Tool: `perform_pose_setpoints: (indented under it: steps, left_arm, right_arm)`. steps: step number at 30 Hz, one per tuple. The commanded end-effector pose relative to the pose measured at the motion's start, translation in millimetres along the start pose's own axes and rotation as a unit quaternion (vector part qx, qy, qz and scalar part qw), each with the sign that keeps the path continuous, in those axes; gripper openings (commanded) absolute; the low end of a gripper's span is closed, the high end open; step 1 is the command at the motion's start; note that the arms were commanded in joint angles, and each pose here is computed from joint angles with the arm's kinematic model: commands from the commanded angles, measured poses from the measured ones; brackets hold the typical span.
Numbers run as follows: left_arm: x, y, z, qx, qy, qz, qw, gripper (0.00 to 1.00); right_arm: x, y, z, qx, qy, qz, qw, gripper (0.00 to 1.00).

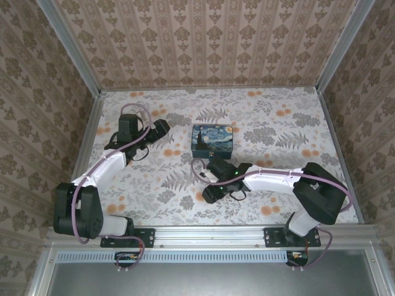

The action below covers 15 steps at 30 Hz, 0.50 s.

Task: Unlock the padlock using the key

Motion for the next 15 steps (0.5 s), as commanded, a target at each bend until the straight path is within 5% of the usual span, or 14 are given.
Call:
perform_pose_setpoints:
  steps: [1, 15]
  left_arm:
    - [-3, 7, -18, 0.02, -0.025, 0.002, 0.999, 1.0]
    - [2, -2, -21, 0.031, -0.021, 0.009, 0.999, 1.0]
  right_arm:
    - [-1, -2, -3, 0.044, 0.035, 0.018, 0.998, 0.55]
    - [9, -23, -4, 0.119, 0.076, 0.056, 0.988, 0.43]
Point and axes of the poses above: each hand's point on the last joint's axis, 136 mm out from that joint toward the fingers, its own y axis back along the fingers, its own z axis along the line the jaws close on, x = y × z, the point moved 5 cm from there along y, back along the fingers, and after that the axes turned 2 degrees about -y, right-handed, at the moved point
